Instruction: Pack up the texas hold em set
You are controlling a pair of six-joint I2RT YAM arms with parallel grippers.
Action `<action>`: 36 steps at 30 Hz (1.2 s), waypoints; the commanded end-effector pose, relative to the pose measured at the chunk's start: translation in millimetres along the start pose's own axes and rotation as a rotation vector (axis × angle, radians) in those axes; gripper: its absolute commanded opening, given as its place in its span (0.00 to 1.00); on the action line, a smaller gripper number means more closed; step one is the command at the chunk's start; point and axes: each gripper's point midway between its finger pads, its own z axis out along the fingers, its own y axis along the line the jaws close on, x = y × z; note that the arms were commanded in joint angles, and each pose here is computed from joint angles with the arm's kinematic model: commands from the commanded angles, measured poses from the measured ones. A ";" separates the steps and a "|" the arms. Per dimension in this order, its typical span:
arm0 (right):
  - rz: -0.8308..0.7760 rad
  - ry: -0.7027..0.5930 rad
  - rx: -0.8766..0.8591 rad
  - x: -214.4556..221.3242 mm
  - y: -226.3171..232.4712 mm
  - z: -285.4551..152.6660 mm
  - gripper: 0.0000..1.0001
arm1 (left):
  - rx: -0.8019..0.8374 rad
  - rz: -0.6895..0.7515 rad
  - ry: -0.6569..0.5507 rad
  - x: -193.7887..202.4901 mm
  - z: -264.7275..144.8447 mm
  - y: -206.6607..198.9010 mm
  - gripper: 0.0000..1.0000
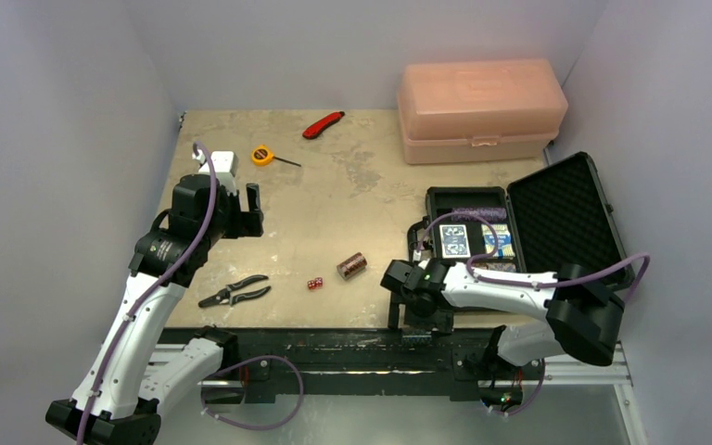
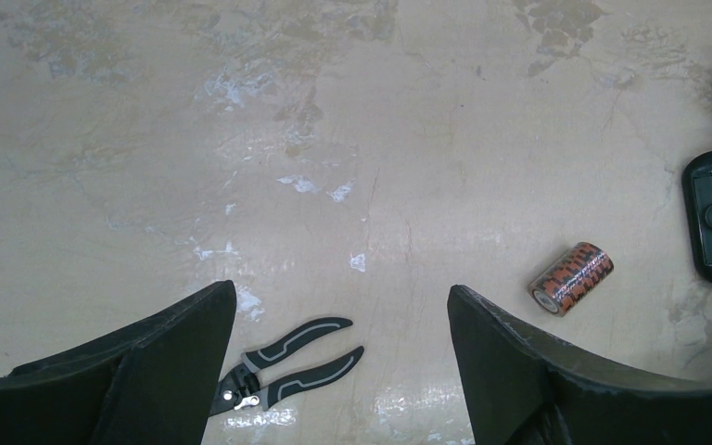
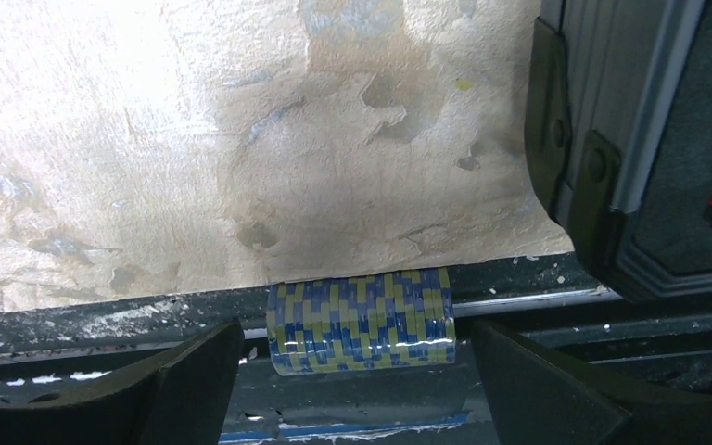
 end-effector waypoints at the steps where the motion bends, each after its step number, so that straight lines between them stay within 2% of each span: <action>1: 0.019 -0.007 0.016 2.5 1.0 3.8 0.97 | -0.001 -0.003 -0.039 -7.8 -3.2 0.0 0.84; 5: 0.015 -0.009 0.035 4.8 -2.1 6.9 0.90 | 0.000 -0.005 -0.041 -8.1 -3.6 0.0 0.84; 8: 0.002 -0.014 0.046 5.7 -3.2 9.1 0.77 | 0.001 -0.003 -0.039 -7.9 -3.5 -0.2 0.84; 20: -0.060 -0.013 0.010 10.2 6.6 3.7 0.01 | 0.004 -0.005 -0.042 -8.1 -4.2 -0.7 0.84; 32: -0.126 -0.192 -0.099 -35.3 57.5 -46.1 0.00 | 0.006 -0.005 -0.042 -7.9 -4.2 -1.0 0.84; 36: -0.132 -0.294 -0.152 -58.6 78.8 -70.4 0.00 | 0.006 -0.005 -0.041 -7.9 -3.8 -1.1 0.84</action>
